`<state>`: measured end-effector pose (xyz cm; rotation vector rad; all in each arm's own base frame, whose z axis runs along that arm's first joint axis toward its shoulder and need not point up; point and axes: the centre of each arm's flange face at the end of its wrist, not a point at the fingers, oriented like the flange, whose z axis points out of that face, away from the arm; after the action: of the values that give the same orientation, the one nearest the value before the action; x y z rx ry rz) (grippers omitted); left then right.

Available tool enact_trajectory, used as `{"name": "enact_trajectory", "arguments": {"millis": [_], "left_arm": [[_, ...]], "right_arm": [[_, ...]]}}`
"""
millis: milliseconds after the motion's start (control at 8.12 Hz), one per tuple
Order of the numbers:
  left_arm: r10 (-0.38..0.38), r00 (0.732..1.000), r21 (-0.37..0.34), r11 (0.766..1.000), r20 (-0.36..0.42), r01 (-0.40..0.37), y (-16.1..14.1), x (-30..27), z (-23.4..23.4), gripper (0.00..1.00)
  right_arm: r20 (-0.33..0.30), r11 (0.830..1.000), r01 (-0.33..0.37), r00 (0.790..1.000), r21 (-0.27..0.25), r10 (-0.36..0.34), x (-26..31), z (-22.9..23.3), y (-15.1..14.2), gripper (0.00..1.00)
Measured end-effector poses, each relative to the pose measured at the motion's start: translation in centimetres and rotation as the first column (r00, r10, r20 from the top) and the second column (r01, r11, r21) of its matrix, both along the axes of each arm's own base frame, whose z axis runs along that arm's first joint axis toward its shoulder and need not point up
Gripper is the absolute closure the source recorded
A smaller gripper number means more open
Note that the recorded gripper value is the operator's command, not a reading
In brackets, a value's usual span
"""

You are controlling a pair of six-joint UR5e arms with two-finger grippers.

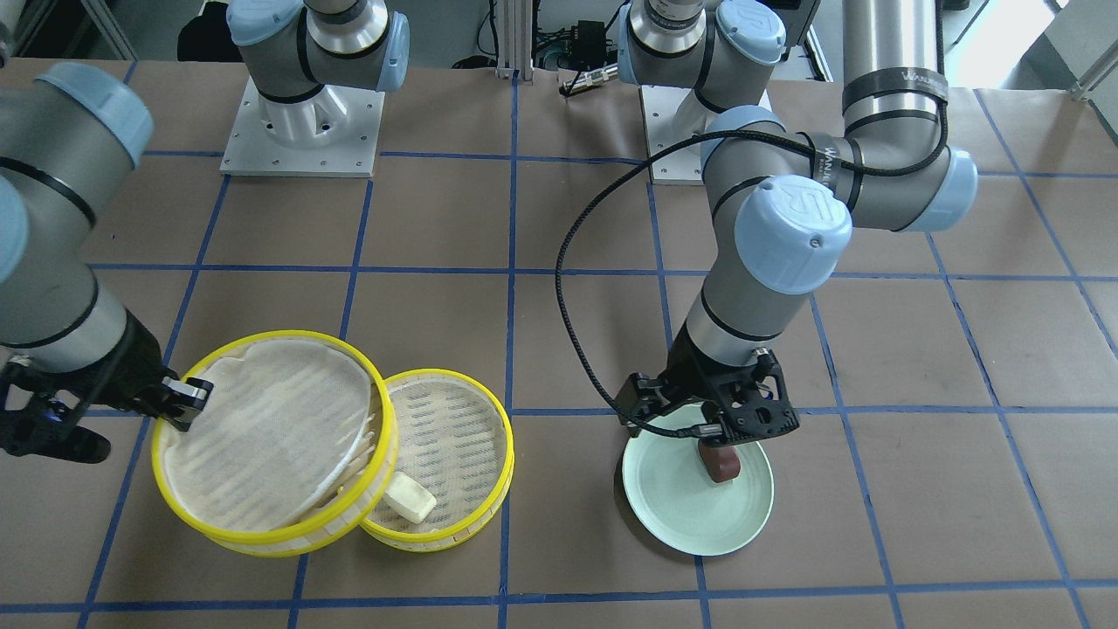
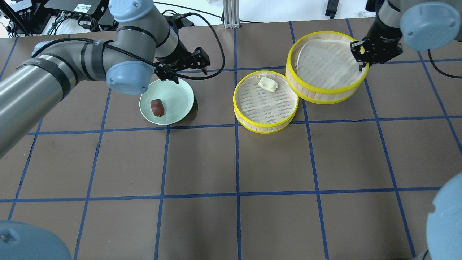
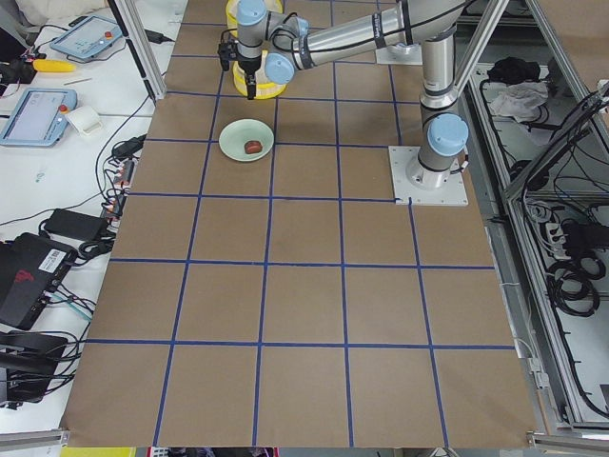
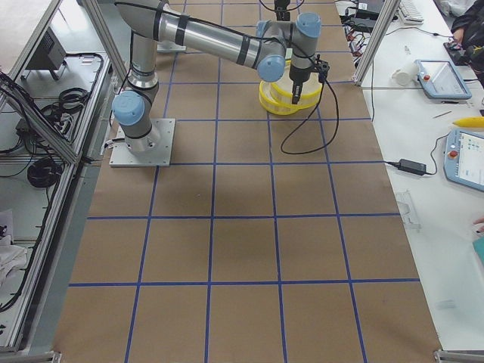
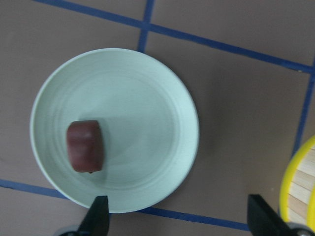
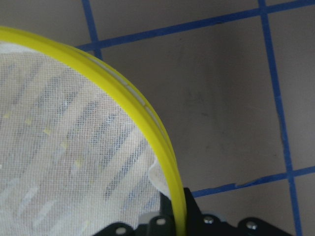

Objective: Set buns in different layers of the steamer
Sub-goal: 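Restack the top tier with the right gripper while the left returns to the plate, then lower the left gripper onto the brown bun and close on it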

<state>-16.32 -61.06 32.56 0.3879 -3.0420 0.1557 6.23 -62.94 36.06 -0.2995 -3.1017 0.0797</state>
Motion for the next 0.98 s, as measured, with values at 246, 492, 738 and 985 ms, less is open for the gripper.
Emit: {"name": "enact_trajectory", "arguments": {"millis": [246, 492, 738, 985], "left_arm": [[0.044, 0.997, 0.068, 0.996, 0.067, -0.049, -0.1, 3.5, -1.2, 0.00], [0.031, 0.996, 0.121, 0.992, 0.084, -0.041, -0.8, 4.6, -4.0, 0.00], [0.012, 0.995, 0.174, 0.984, 0.100, -0.029, -1.5, 5.1, -7.5, 0.00], [0.006, 0.994, 0.192, 0.981, 0.105, -0.027, -2.1, 5.2, -9.9, 0.00]], "right_arm": [[0.017, 0.999, 0.035, 0.999, -0.030, -0.034, 6.5, -1.9, -0.4, 1.00], [0.022, 0.999, 0.040, 0.999, -0.017, -0.039, 10.1, -4.8, -0.3, 1.00], [0.019, 0.999, 0.036, 0.999, 0.001, -0.036, 10.7, -6.3, 0.1, 1.00], [0.014, 0.999, 0.030, 0.999, 0.020, -0.031, 10.6, -7.0, 0.7, 1.00]]}}
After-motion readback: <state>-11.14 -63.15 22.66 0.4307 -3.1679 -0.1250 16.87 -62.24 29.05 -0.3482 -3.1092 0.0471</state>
